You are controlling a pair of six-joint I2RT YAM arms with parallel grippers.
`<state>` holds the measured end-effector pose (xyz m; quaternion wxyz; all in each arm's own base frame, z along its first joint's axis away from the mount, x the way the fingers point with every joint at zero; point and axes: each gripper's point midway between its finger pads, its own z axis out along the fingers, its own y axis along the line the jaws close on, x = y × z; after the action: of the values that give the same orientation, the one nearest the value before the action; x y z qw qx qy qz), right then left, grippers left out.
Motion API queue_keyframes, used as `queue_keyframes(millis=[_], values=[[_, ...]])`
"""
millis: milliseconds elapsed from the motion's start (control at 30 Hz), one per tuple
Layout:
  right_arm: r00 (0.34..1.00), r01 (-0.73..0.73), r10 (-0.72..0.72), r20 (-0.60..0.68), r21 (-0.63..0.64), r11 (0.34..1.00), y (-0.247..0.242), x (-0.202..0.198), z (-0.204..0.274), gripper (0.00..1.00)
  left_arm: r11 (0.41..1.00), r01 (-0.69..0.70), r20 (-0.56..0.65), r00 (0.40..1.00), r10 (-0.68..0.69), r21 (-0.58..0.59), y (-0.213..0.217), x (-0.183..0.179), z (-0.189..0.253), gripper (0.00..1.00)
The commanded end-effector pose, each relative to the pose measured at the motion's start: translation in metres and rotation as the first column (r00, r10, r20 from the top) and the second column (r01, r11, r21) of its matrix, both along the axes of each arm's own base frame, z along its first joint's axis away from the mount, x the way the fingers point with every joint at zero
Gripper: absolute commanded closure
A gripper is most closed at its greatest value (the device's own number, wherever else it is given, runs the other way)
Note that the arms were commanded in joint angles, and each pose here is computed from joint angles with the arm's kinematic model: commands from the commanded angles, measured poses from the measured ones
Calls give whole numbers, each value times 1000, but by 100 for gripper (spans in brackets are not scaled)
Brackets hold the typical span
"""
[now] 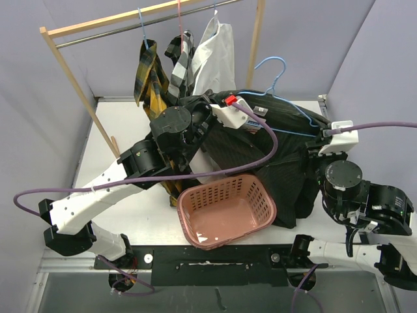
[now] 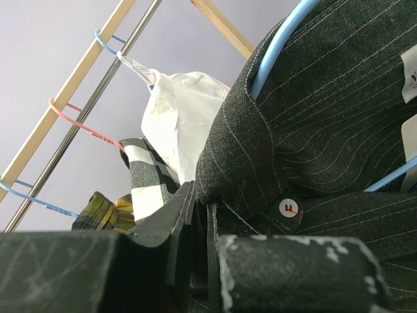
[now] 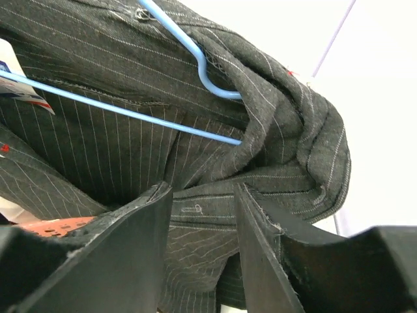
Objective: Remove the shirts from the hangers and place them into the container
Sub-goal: Remove the shirt from the hanger.
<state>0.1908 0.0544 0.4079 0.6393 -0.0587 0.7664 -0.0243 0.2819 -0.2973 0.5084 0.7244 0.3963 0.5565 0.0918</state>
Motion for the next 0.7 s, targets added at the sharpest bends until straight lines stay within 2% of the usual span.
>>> queue_keyframes(millis=[0,300,467,667], values=[[998,28,-32,60,63,998,6,8,16,58,981,7,73,997,7,-192,29,-16,57,100],[986,128,-128,106,7,992,-1,16,18,71,980,21,74,997,-7,-197,26,-21,58,100],[976,183,-181,120,-4,983,-16,13,20,100,979,23,75,997,-8,-204,28,-25,60,100],[954,287,-285,96,-7,958,-64,-7,20,100,981,11,77,997,4,-196,29,-24,59,100]])
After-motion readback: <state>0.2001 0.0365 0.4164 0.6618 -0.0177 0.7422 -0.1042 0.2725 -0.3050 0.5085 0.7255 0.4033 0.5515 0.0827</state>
